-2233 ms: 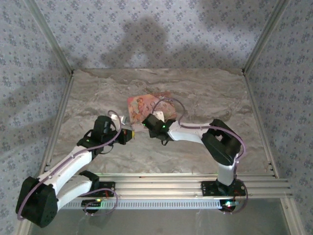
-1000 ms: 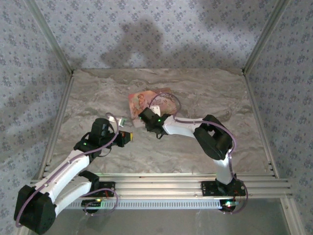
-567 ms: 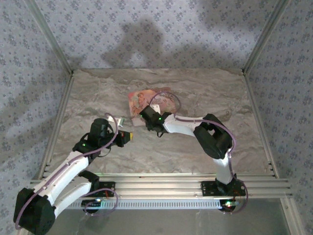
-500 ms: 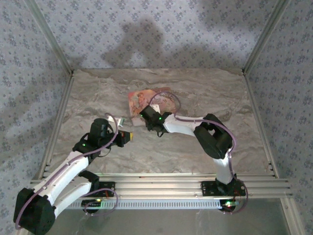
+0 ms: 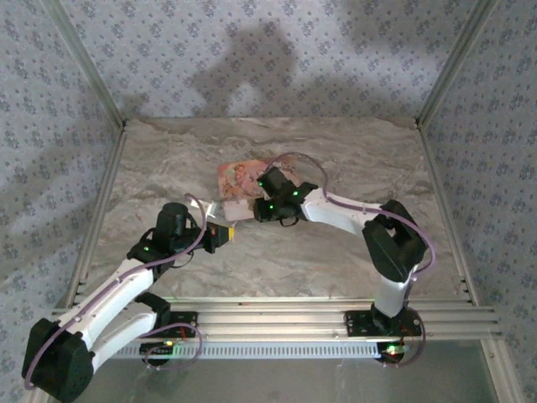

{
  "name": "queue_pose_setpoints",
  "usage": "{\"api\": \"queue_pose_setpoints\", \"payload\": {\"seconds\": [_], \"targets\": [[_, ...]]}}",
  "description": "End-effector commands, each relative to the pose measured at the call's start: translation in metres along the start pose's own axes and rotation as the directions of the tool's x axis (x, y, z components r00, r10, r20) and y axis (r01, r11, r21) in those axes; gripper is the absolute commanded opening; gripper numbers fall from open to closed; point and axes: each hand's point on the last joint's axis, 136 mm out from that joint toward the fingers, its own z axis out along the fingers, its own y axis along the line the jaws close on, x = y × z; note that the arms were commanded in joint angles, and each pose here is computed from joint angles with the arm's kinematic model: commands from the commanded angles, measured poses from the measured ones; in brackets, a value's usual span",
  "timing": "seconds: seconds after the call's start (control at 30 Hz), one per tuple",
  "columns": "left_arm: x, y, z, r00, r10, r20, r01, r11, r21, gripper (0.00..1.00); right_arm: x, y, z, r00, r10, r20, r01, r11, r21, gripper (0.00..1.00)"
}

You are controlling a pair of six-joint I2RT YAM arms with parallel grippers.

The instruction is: Unlock the padlock with the key

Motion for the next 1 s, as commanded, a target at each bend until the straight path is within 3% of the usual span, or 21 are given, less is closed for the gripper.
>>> {"api": "queue_pose_setpoints", "payload": {"seconds": [0.0, 0.57, 0.97], "targets": [[-0.01, -0.012, 0.002, 0.997, 0.073, 0.039, -0.074, 0.996, 0.046, 0.0, -0.01, 0.027, -0.03, 0.999, 0.046, -0.004, -0.046, 0.985, -0.169, 0.0], [-0.006, -0.013, 0.027, 0.984, 0.177, 0.034, -0.178, 0.983, 0.039, 0.0, -0.023, 0.056, -0.084, 0.993, 0.104, -0.049, -0.115, 0.923, -0.367, 0.0], [-0.017, -0.015, 0.043, 0.971, 0.214, 0.102, -0.218, 0.976, 0.022, 0.0, -0.023, 0.059, -0.085, 0.98, 0.175, -0.09, -0.197, 0.9, -0.389, 0.0]]}}
